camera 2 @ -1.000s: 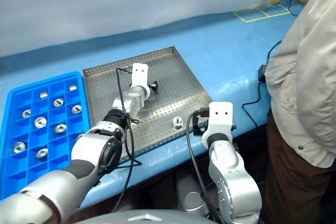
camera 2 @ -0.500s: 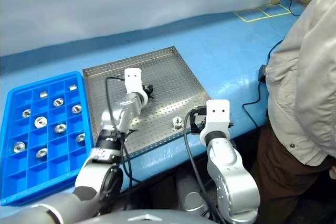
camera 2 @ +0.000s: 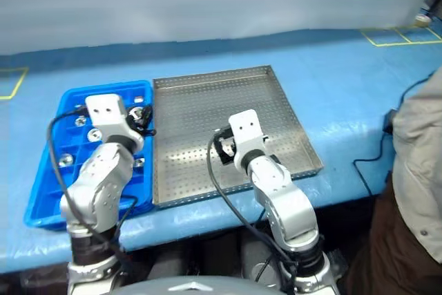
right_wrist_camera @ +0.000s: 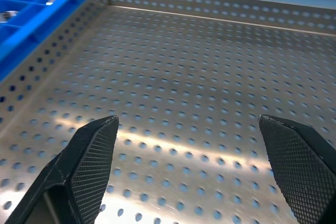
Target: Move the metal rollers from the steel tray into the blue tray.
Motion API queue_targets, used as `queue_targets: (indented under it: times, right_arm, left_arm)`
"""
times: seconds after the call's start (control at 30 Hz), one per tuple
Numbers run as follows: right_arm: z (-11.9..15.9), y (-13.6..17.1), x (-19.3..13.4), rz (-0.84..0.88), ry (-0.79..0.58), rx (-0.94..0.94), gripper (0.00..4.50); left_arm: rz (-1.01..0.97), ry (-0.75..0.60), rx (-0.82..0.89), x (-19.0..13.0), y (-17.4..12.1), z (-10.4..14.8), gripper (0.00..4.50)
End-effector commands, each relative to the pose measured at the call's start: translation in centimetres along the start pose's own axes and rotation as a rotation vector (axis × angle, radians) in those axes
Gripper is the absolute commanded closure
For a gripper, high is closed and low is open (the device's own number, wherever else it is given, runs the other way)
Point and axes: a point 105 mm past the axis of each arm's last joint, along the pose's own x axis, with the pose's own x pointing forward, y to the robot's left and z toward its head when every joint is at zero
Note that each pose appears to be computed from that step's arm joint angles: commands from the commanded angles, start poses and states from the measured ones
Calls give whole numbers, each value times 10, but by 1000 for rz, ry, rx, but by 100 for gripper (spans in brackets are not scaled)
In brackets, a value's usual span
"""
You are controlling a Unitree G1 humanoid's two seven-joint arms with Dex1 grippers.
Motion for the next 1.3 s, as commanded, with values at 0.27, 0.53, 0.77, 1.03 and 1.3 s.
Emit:
queue_targets:
  times: [0.27,0.53,0.77,1.03,1.3]
  right_arm:
    - [18,63,6,445,-118,-91,0]
    - [18,80,3,585,-138,-123,0]
    - [15,89,3,632,-135,-140,0]
    - [17,85,3,605,-145,-144,0]
    - [13,80,1,561,-134,-137,0]
  left_arm:
    - [231,-35,152,-51,42,4,278]
    - [416,34,153,-81,64,-10,278]
    - [464,50,173,-86,74,-14,278]
    - [411,67,187,-77,74,-20,278]
    - [415,106,142,-73,76,-31,278]
